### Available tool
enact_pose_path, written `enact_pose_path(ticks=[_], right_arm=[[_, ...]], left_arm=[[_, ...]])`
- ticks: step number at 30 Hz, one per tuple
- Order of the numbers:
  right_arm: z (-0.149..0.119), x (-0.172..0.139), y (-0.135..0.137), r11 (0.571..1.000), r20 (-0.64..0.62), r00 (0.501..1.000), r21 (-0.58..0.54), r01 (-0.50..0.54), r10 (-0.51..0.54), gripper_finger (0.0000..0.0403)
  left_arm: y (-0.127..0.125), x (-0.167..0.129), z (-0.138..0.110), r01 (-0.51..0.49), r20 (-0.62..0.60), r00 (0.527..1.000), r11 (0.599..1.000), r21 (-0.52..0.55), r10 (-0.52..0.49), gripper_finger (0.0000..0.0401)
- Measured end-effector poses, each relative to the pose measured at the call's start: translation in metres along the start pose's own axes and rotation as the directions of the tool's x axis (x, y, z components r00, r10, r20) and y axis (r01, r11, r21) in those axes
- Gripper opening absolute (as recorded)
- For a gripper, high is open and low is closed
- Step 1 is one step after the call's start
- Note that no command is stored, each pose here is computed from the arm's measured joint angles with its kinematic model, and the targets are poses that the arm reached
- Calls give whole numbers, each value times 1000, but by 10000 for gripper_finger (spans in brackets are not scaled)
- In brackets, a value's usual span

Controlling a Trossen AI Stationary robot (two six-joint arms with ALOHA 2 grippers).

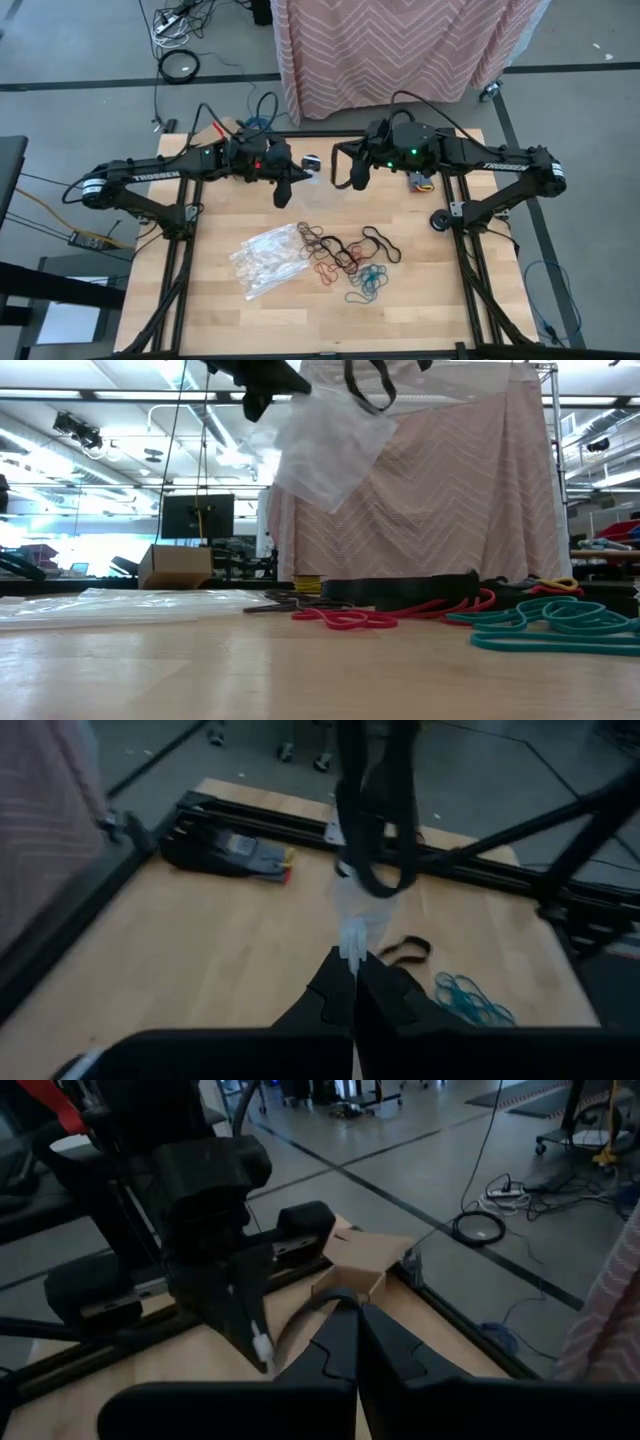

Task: Sort rubber bands
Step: Put the black rubber band into the transparent zip bag

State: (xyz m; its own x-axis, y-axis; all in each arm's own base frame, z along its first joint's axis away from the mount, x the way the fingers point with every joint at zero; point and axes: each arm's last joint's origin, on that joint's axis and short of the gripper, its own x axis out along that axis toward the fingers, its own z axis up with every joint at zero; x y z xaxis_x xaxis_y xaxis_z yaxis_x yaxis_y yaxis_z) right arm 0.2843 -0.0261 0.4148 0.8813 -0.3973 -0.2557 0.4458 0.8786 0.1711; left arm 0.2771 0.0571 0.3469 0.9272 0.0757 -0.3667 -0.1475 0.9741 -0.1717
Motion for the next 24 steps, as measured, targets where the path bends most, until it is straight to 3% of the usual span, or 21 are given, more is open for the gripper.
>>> enact_pose_path(ticks=[20,24], right_arm=[[10,5,-13,999,59,998,35,-4,2,0],[8,5,-12,1000,43,999,29,-5,4,0]], left_arm=[[-1,0,7,13,75,997,1000,10,-13,0],[0,-1,12,-44,126,991,999,3,44,0]])
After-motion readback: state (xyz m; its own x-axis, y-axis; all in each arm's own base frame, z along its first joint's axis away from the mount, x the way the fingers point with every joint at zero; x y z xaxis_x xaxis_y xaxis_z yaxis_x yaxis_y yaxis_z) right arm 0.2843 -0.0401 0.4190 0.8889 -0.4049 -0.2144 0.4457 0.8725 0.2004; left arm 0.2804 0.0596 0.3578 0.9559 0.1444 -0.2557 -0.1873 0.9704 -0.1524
